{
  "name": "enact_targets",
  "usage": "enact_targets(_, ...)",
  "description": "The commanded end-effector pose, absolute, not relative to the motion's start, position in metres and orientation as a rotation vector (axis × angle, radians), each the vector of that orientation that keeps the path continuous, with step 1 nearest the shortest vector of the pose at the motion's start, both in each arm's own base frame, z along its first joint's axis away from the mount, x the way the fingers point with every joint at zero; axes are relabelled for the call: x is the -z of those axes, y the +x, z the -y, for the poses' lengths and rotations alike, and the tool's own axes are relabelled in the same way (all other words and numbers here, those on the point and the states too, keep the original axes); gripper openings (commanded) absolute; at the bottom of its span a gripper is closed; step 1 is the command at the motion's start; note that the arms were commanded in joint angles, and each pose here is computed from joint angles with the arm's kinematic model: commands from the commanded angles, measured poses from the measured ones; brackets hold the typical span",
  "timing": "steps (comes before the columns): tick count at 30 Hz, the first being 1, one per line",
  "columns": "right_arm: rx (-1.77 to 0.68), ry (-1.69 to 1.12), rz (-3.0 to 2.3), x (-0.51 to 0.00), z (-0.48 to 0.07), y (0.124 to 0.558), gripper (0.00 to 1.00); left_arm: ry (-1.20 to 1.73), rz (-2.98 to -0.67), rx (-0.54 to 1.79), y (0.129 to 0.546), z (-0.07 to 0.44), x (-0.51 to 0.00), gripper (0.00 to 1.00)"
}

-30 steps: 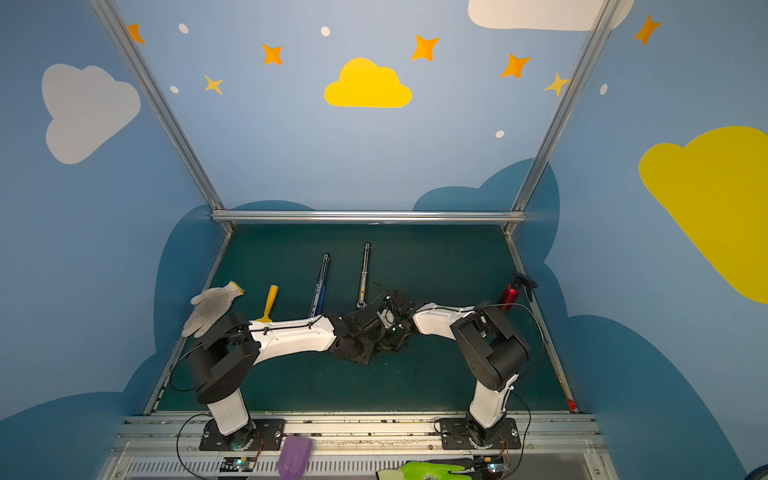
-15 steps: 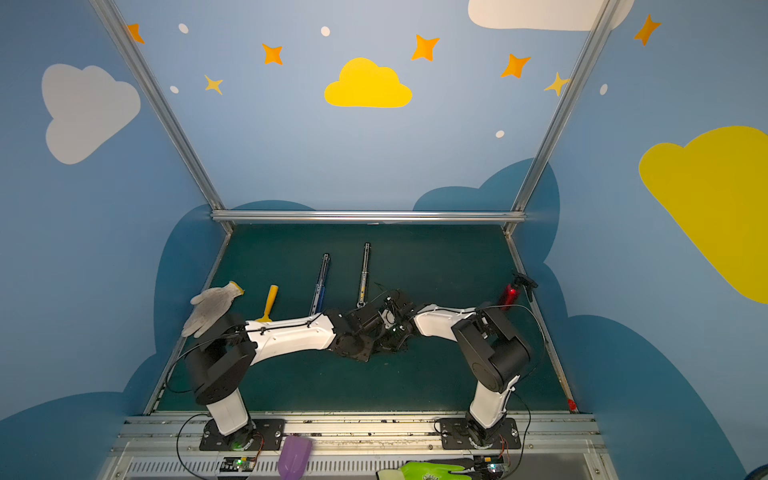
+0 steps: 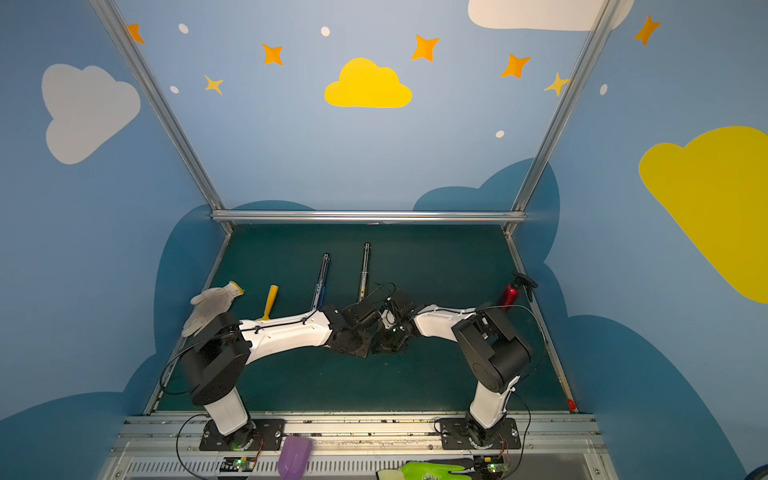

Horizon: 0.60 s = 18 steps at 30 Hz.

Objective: Load the staples into the stapler

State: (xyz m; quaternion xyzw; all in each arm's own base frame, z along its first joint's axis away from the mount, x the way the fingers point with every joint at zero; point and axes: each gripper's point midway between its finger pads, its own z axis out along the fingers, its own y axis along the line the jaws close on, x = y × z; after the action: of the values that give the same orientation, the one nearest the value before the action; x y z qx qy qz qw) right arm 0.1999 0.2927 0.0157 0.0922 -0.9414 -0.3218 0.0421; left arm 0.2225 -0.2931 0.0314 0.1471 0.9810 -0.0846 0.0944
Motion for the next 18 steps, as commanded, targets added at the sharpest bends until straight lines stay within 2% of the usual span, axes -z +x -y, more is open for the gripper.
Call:
enact_targets(1, 0.909, 0.247, 2.912, -0.0081, -0.2798, 0.1960, 0.08, 0.454, -2.955, 0.224, 0.2193, 0.2911, -0.0156, 0.07)
enact_targets(4, 0.911, 0.239, 2.911, -0.0079, -0.2784, 0.1959, 0.08, 0.448, -2.974, 0.201, 0.2192, 0.2889, -0.0081, 0.11)
enact_targets(7, 0.913, 0.238, 2.911, -0.0077, -0.2784, 0.1964, 0.08, 0.445, -2.972, 0.199, 0.2198, 0.2893, -0.0085, 0.21)
enact_targets(9, 0.918, 0.237, 2.911, -0.0083, -0.2784, 0.1969, 0.08, 0.436, -2.962, 0.192, 0.2215, 0.2881, -0.0105, 0.23)
enact_targets(12, 0.917, 0.237, 2.909, -0.0078, -0.2784, 0.1965, 0.08, 0.429, -2.958, 0.190, 0.2239, 0.2872, -0.0119, 0.23)
enact_targets(16, 0.920, 0.235, 2.910, -0.0081, -0.2783, 0.1971, 0.08, 0.424, -2.963, 0.184, 0.2239, 0.2856, -0.0096, 0.16)
enact_targets(18, 0.923, 0.236, 2.911, -0.0087, -0.2784, 0.1975, 0.08, 0.417, -2.964, 0.174, 0.2245, 0.2839, -0.0084, 0.16)
